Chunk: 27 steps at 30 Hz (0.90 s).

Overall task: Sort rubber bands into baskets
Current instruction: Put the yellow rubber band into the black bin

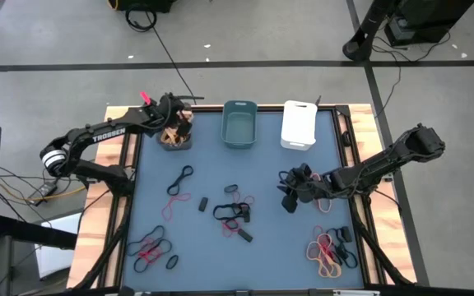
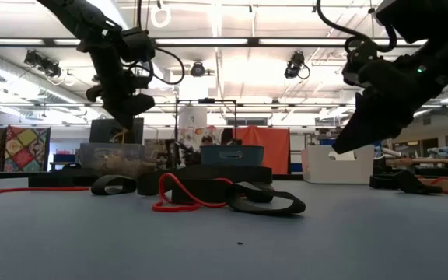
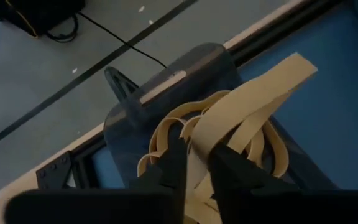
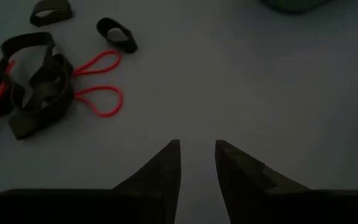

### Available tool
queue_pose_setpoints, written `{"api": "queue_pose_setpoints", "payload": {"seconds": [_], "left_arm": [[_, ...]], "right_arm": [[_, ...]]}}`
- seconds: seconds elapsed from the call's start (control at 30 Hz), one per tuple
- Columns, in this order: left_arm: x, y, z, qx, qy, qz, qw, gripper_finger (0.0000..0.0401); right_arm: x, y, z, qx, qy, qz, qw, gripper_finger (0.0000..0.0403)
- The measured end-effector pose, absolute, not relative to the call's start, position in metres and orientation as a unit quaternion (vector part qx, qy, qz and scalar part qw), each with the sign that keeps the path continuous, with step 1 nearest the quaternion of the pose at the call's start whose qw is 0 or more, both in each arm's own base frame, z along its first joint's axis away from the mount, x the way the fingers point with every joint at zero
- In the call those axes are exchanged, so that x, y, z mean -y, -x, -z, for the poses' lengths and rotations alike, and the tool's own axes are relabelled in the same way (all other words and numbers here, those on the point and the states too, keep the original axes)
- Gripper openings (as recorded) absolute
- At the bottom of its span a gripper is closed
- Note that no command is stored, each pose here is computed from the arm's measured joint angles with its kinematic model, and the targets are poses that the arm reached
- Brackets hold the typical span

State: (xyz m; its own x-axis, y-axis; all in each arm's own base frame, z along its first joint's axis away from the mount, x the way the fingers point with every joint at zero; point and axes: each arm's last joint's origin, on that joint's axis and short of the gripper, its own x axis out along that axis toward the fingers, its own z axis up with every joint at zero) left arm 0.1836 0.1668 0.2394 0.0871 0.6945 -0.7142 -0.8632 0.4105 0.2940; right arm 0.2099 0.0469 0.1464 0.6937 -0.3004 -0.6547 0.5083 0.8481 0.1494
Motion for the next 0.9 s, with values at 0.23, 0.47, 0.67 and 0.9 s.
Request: {"api": "queue_pose_setpoints", "payload": {"seconds": [0.23, 0.47, 0.67, 0.9], "left_arm": [[-0.171, -0.187, -0.245, -0.340, 0.132, -0.582, 0.726, 0.0162], [-0.174, -0.190, -0.249, -0.308, 0.130, -0.591, 0.734, 0.0187], [-0.174, -0.208, -0.247, -0.295, 0.147, -0.493, 0.805, 0.0188], [-0.179, -0.250, -0.213, -0.331, 0.105, -0.368, 0.863, 0.0188]], "right_arm": [[-0.047, -0.210, -0.146, -0.322, -0.161, 0.223, 0.906, 0.0114], [-0.047, -0.210, -0.146, -0.324, -0.153, 0.220, 0.907, 0.0113], [-0.047, -0.210, -0.146, -0.325, -0.153, 0.219, 0.907, 0.0113], [-0.047, -0.211, -0.147, -0.323, -0.157, 0.215, 0.908, 0.0113]]}}
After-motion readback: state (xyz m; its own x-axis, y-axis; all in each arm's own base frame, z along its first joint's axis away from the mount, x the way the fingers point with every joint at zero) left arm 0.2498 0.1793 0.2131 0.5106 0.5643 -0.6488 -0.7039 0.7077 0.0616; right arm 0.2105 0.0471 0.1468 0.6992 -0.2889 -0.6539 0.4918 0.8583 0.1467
